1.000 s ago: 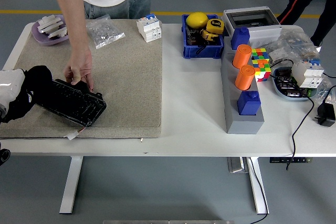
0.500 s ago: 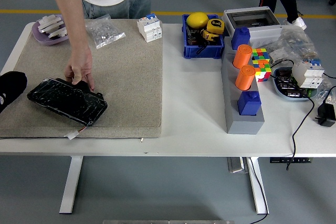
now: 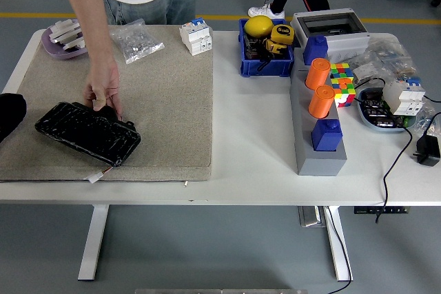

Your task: Pick the rag up,wipe the panel,place it on the desk

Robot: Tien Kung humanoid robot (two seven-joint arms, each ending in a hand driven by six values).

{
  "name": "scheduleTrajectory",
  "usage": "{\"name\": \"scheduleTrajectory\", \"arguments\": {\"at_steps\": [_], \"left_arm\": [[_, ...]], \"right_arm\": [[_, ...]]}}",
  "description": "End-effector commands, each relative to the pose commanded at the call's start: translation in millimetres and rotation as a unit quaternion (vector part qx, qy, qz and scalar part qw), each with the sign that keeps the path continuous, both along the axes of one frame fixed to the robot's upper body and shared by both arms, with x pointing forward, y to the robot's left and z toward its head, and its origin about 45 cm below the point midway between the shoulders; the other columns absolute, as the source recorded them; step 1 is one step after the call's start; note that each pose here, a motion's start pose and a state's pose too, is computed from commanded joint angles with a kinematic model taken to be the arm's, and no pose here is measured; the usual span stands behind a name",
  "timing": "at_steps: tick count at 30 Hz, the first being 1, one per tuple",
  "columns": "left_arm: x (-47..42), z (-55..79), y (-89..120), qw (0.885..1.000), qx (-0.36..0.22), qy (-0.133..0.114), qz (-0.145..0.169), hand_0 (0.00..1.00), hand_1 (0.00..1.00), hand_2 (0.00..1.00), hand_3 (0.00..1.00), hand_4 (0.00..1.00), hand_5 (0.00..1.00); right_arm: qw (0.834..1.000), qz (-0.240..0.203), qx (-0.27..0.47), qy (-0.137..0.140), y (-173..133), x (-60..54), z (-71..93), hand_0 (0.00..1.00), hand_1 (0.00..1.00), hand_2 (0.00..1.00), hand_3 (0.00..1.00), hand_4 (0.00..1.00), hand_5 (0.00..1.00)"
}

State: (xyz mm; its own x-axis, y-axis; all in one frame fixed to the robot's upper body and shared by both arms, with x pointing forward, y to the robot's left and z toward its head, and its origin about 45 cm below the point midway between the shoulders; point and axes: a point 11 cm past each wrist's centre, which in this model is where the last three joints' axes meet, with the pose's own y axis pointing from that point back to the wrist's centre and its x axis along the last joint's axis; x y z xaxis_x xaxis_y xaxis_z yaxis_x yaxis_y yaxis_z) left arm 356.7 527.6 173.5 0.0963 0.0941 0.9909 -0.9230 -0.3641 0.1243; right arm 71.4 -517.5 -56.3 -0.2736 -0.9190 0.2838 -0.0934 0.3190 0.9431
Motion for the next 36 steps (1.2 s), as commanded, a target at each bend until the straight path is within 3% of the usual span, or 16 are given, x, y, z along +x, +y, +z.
{"name": "scheduleTrajectory", "arguments": {"at_steps": [5, 6, 11, 12, 17, 18, 23, 24, 29, 30, 36], "left_arm": [[0.6, -4.2, -2, 1.000, -0.018, -0.005, 0.007, 0.273, 0.229, 0.504, 0.560, 0.560, 0.012], [0.7, -4.9, -3, 1.000, -0.023, -0.006, 0.007, 0.324, 0.359, 0.512, 0.556, 0.561, 0.038], [2.1, -8.8, -9, 0.999, -0.038, -0.005, 0.001, 0.324, 0.359, 0.512, 0.556, 0.561, 0.038], [2.4, -9.6, -10, 0.999, -0.039, -0.004, -0.001, 0.393, 0.534, 0.561, 0.558, 0.600, 0.041], [1.6, -14.5, -10, 0.999, -0.044, 0.008, 0.004, 0.393, 0.534, 0.561, 0.558, 0.600, 0.041], [1.4, -15.5, -10, 0.999, -0.045, 0.011, 0.004, 0.441, 0.643, 0.612, 0.566, 0.641, 0.051], [2.8, -15.5, -11, 0.999, -0.050, 0.017, 0.004, 0.441, 0.643, 0.612, 0.566, 0.641, 0.051], [3.2, -15.0, -11, 0.999, -0.051, 0.016, 0.004, 0.492, 0.743, 0.703, 0.599, 0.739, 0.091], [6.6, -11.5, -14, 0.998, -0.057, 0.014, -0.001, 0.492, 0.743, 0.703, 0.599, 0.739, 0.091], [7.3, -10.8, -15, 0.998, -0.057, 0.013, -0.002, 0.527, 0.757, 0.768, 0.653, 0.857, 0.191], [9.7, -7.1, -14, 0.998, -0.056, 0.012, -0.001, 0.532, 0.764, 0.776, 0.667, 0.863, 0.194]], "right_arm": [[1.000, 0.001, 0.001, 0.002, 1, -1.4, -0.9, 0.810, 0.678, 0.701, 0.658, 0.982, 0.779], [1.000, 0.001, 0.001, 0.003, 1, -1.8, -1.0, 0.809, 0.678, 0.701, 0.658, 0.982, 0.780], [1.000, 0.003, 0.003, 0.009, 2, -5.6, -2.0, 0.809, 0.678, 0.701, 0.658, 0.982, 0.780], [1.000, 0.003, 0.003, 0.010, 2, -6.2, -2.1, 0.810, 0.678, 0.701, 0.658, 0.981, 0.781], [1.000, 0.004, 0.003, 0.011, 2, -6.6, -2.5, 0.810, 0.678, 0.701, 0.658, 0.981, 0.781], [1.000, 0.004, 0.003, 0.010, 2, -5.7, -2.4, 0.810, 0.678, 0.700, 0.658, 0.980, 0.781], [1.000, 0.005, 0.003, 0.010, 3, -5.0, -2.7, 0.810, 0.678, 0.700, 0.658, 0.980, 0.781], [1.000, 0.005, 0.003, 0.010, 3, -5.1, -2.8, 0.809, 0.679, 0.701, 0.656, 0.981, 0.784], [1.000, 0.003, 0.002, 0.008, 2, -4.3, -1.9, 0.809, 0.679, 0.701, 0.656, 0.981, 0.784], [1.000, 0.003, 0.002, 0.008, 2, -3.9, -1.7, 0.809, 0.678, 0.700, 0.656, 0.980, 0.783], [1.000, 0.004, 0.002, 0.006, 2, -1.9, -1.7, 0.810, 0.677, 0.700, 0.656, 0.979, 0.783]]}}
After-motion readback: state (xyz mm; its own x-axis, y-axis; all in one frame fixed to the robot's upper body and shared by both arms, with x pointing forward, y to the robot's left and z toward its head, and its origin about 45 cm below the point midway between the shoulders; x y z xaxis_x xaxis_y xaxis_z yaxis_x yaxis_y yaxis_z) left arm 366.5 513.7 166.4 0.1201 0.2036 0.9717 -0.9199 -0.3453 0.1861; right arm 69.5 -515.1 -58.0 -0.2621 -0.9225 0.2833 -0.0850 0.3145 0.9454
